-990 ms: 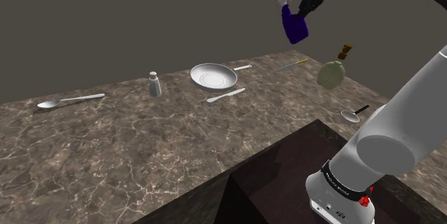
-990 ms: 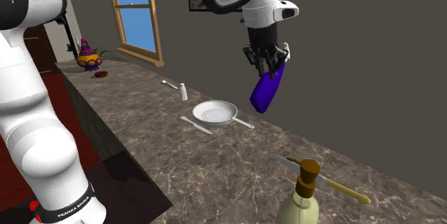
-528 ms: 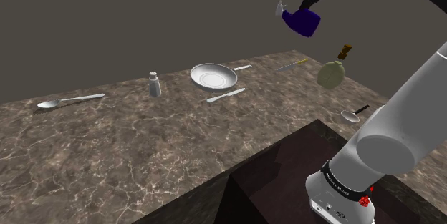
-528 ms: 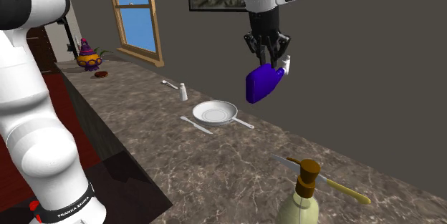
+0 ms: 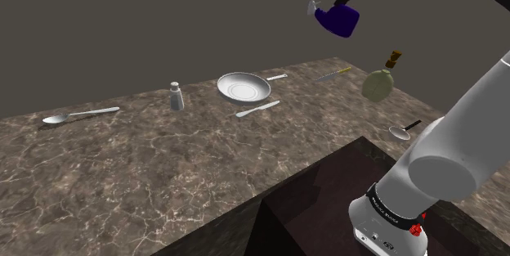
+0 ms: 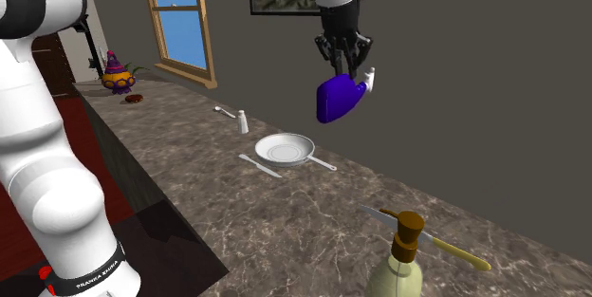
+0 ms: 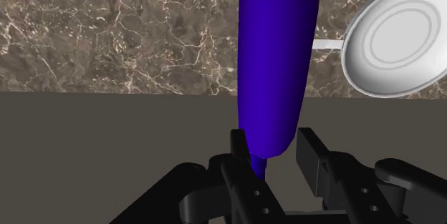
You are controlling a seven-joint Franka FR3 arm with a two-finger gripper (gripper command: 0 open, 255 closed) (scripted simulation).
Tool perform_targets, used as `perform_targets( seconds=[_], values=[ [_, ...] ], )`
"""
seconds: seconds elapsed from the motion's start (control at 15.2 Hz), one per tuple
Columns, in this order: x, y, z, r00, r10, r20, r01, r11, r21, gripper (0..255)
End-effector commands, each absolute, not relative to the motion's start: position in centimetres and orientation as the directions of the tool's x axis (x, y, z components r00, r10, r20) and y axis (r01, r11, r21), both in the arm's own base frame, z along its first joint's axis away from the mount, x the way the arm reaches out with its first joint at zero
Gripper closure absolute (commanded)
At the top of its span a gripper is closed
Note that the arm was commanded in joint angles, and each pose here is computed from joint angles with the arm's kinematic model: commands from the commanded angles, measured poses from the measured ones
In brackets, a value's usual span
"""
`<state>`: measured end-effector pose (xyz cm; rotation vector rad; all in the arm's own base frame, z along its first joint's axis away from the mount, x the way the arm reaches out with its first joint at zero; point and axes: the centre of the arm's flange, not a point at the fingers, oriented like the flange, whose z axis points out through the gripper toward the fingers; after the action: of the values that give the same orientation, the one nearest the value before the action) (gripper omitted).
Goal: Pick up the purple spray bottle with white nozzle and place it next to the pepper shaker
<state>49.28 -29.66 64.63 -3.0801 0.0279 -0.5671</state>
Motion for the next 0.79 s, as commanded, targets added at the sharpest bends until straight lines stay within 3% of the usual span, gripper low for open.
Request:
perform_targets(
  seconds=[0.0,0.73],
  values=[
    [50.3,-27.5,64.1,0.934,-0.020,0.356,-0.017,-1.000,-0.012,255],
    [56.7,-14.8,60.9,0.934,-0.020,0.356,-0.017,-1.000,-0.012,255]
  ],
)
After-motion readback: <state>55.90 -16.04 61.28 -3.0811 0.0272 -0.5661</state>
